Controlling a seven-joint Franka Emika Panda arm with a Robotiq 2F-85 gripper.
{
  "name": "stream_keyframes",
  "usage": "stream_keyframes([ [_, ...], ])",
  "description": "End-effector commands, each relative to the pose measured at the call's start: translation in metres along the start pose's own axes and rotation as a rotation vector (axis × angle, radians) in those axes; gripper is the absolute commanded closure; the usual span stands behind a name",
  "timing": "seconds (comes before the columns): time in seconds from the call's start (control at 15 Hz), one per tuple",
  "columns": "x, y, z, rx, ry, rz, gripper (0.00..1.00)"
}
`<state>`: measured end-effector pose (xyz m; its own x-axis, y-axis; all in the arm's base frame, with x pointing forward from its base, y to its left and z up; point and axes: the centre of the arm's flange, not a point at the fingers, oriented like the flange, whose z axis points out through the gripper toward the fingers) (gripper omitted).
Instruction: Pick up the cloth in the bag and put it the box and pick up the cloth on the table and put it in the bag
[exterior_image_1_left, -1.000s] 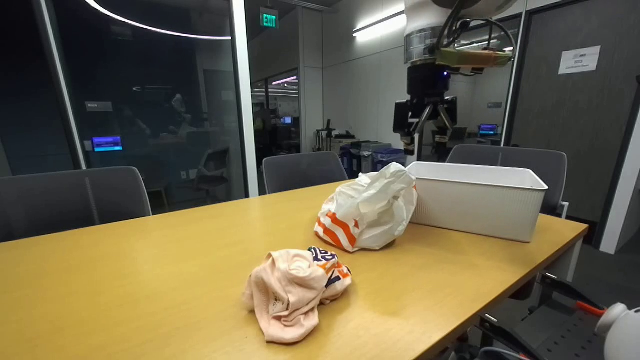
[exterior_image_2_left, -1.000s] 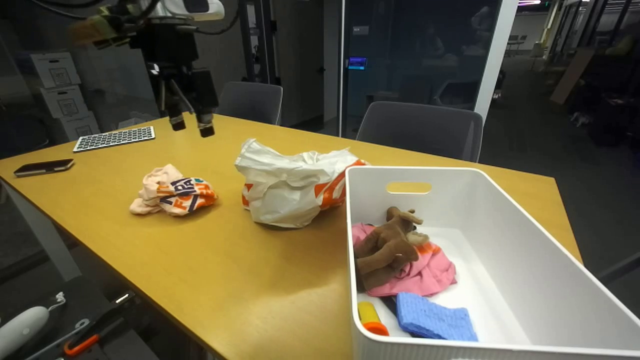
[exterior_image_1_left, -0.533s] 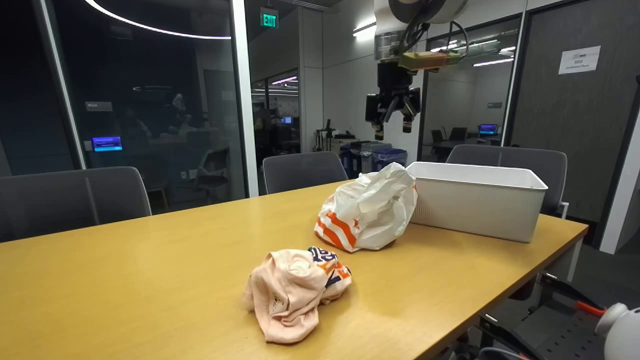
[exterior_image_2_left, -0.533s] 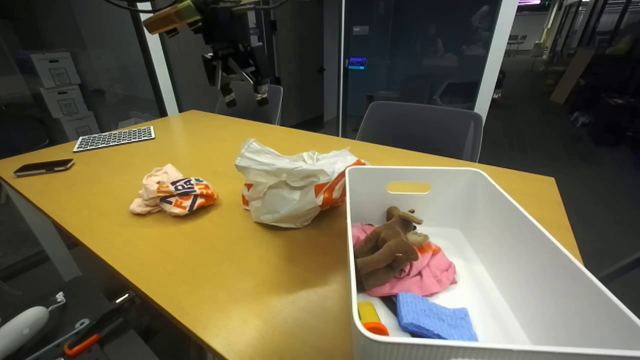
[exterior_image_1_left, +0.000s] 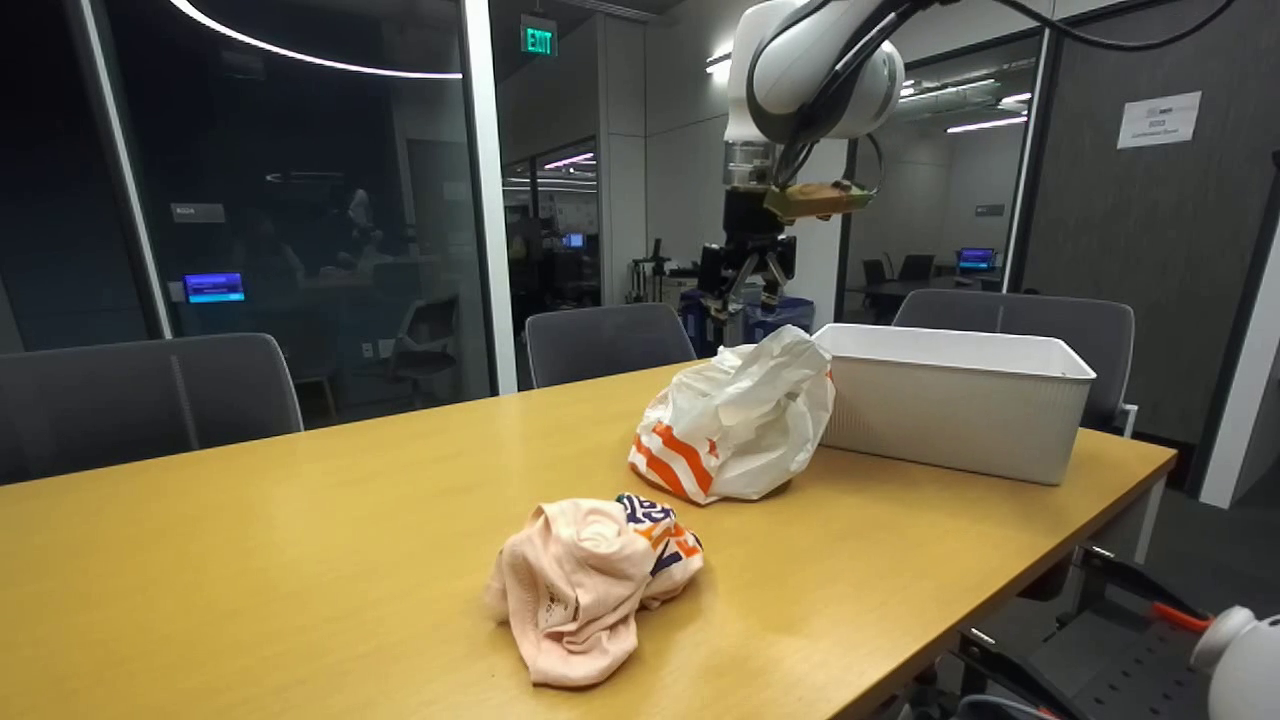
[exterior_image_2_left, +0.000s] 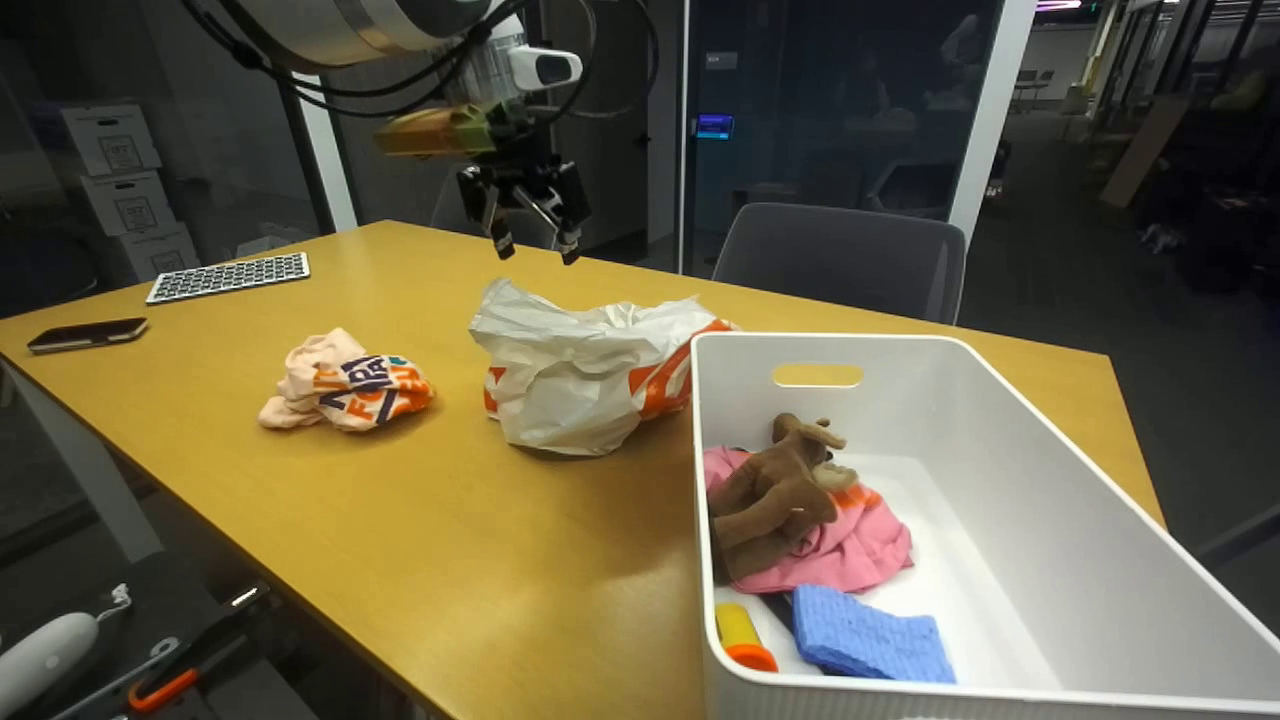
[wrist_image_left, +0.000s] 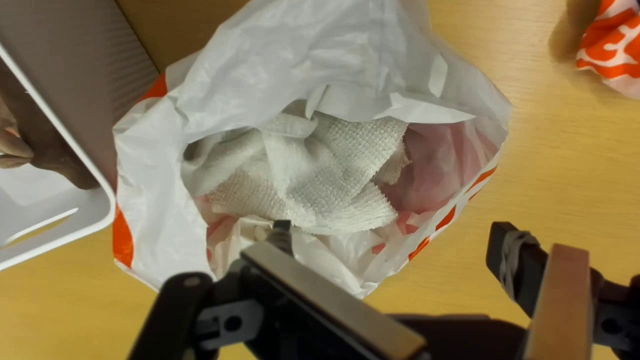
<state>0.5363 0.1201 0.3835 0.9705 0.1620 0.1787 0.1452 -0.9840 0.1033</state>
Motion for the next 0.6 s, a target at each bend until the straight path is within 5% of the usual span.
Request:
stream_keyframes([
  [0.0,-0.01,0.001,0.029,0.009,0.0,-0.071,0.0],
  [0.53,-0.018,0.0,0.092,-0.051,0.006,-0.183,0.0],
])
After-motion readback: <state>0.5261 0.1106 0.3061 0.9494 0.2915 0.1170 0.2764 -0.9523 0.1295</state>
